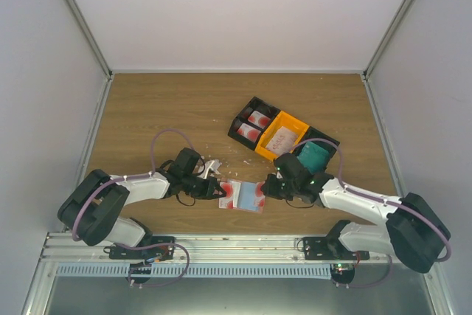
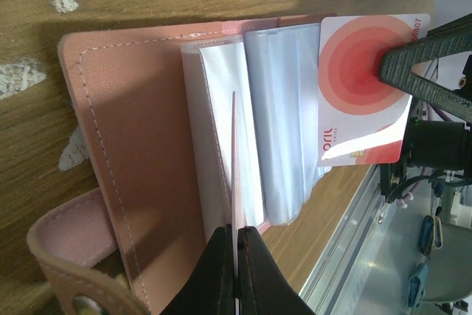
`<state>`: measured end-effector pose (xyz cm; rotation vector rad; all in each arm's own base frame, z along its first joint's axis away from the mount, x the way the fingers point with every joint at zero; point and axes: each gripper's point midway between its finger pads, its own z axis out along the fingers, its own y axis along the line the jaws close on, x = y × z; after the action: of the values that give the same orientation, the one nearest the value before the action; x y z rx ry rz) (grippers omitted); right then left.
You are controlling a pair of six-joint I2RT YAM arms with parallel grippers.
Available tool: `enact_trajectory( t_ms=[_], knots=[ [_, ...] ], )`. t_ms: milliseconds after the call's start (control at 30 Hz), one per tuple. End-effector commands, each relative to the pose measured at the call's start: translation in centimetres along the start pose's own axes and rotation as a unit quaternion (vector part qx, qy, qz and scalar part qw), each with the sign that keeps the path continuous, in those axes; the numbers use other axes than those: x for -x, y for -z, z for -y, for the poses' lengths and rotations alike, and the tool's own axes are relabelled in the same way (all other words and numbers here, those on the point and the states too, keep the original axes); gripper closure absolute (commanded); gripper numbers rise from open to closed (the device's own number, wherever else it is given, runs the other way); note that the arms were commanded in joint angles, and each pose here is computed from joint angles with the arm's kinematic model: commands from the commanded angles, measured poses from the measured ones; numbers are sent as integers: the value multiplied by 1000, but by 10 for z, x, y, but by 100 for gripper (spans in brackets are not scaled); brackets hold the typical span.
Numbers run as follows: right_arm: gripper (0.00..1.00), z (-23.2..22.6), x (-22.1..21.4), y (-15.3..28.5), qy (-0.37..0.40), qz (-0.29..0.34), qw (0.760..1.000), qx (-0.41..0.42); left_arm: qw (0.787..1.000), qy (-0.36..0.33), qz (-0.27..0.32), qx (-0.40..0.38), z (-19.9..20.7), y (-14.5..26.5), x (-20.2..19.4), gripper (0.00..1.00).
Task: Put the credit cards into the card holder
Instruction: Insert the credit card into the card holder.
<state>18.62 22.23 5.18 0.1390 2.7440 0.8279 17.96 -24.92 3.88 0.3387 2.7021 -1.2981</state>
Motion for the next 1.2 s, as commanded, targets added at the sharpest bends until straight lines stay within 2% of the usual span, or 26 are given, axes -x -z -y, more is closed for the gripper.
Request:
enact_trajectory(
  t_ms=[0, 200, 500, 700, 1167],
  knots=[
    [100, -2, 3, -8, -16, 3, 1000, 16, 1000, -9, 9, 10, -2, 1, 1, 100],
    [99, -31, 9, -10, -15, -1, 996, 83, 1000, -9, 12, 13, -2, 3, 1, 100],
    [99, -52, 13, -13, 4, -2, 992, 129, 1000, -14, 19, 14, -1, 4, 3, 100],
    [100, -58, 14, -20, 16, -12, 990, 140, 1000, -9, 16, 20, -1, 6, 2, 100],
    [100, -72, 20, -33, 31, -26, 988, 149, 998, -23, 50, 37, 7, 23, 10, 100]
  ],
)
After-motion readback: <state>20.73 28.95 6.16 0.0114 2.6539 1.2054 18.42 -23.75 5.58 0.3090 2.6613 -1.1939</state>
